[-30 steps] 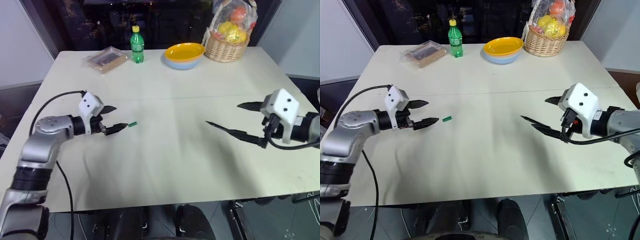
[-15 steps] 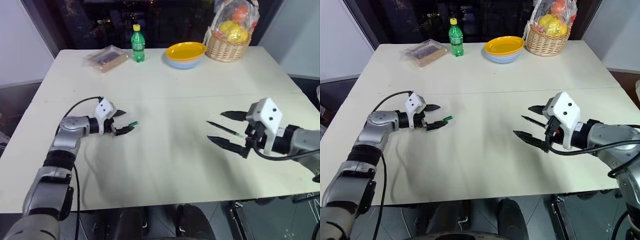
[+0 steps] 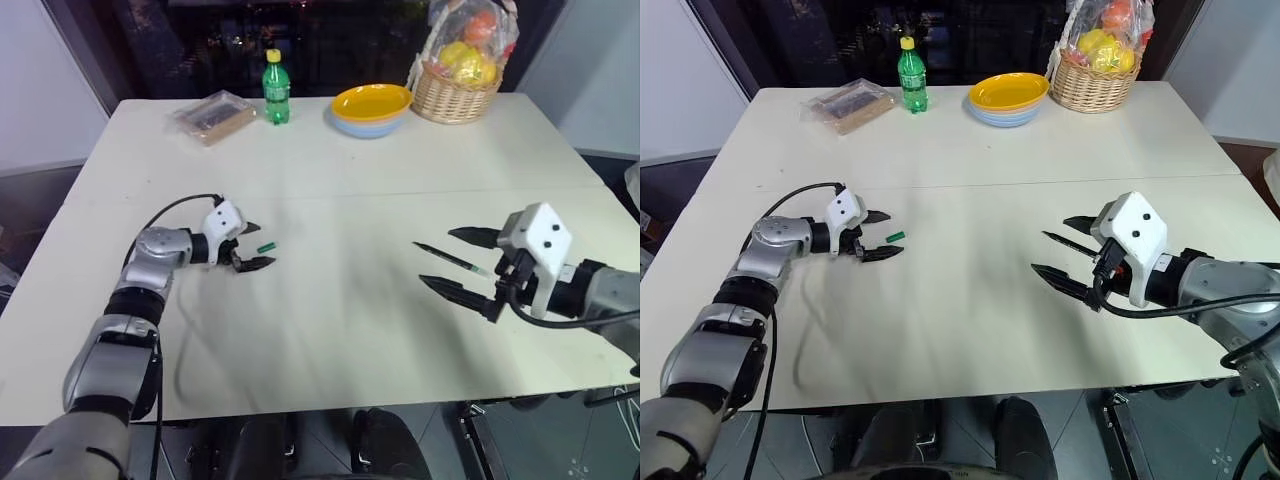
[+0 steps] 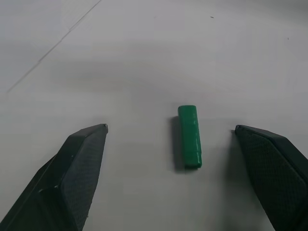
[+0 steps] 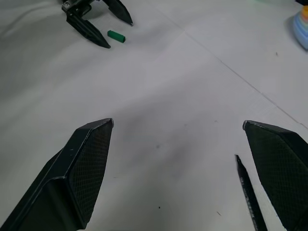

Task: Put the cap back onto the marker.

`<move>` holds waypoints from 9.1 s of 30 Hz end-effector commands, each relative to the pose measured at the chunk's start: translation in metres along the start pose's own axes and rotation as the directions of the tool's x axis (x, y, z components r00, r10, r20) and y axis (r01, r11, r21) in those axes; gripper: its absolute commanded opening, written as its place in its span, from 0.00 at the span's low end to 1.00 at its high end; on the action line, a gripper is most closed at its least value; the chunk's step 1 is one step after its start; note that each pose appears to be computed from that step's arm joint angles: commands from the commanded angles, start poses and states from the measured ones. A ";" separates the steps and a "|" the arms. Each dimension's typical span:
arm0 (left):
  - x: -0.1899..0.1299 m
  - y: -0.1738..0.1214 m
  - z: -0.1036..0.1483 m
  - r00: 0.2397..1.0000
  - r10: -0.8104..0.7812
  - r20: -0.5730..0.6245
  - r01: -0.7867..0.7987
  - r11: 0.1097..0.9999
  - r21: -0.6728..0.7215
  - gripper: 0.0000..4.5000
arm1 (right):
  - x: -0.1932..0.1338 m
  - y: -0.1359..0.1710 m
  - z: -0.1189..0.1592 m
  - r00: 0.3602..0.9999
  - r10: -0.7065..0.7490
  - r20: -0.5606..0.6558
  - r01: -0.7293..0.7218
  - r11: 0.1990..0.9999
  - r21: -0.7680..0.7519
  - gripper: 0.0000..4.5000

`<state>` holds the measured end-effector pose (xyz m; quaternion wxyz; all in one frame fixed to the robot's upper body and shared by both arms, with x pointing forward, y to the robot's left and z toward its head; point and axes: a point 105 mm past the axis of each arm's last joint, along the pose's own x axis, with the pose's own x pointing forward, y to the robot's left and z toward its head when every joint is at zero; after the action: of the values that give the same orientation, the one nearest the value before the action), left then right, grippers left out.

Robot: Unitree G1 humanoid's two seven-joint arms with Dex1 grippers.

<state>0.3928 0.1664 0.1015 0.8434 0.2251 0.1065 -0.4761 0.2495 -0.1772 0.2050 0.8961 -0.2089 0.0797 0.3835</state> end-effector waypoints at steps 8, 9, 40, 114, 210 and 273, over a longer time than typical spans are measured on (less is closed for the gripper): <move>0.006 0.001 -0.002 1.000 0.004 -0.018 -0.004 1.000 0.012 0.33 | -0.004 -0.002 0.010 0.999 -0.025 0.025 0.027 0.998 -0.058 1.00; 0.007 0.000 -0.002 1.000 0.003 -0.019 -0.003 1.000 0.009 0.21 | -0.004 -0.003 0.010 0.999 -0.026 0.024 0.028 0.998 -0.060 1.00; -0.063 -0.041 0.090 0.960 0.134 0.245 -0.115 0.989 -0.091 0.01 | 0.025 -0.087 -0.062 0.998 -0.021 -0.053 0.025 0.997 0.068 1.00; 0.007 -0.041 0.134 0.934 -0.311 0.176 0.214 0.881 0.423 0.00 | 0.092 -0.045 0.035 0.937 0.343 -0.072 -0.327 0.782 -0.531 0.02; 0.023 -0.059 0.145 0.926 -0.330 0.183 0.186 0.821 0.539 0.00 | 0.116 -0.010 0.052 0.865 0.497 -0.073 -0.469 0.747 -0.472 0.02; 0.038 -0.060 0.139 0.939 -0.289 0.185 0.157 0.843 0.515 0.00 | 0.154 0.019 0.055 0.908 0.398 -0.133 -0.384 0.659 -0.647 0.02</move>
<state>0.3662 0.0750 0.1721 0.7207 0.3622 -0.0387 -0.5899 0.3577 -0.0767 0.1882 0.6935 -0.4839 0.0419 0.5321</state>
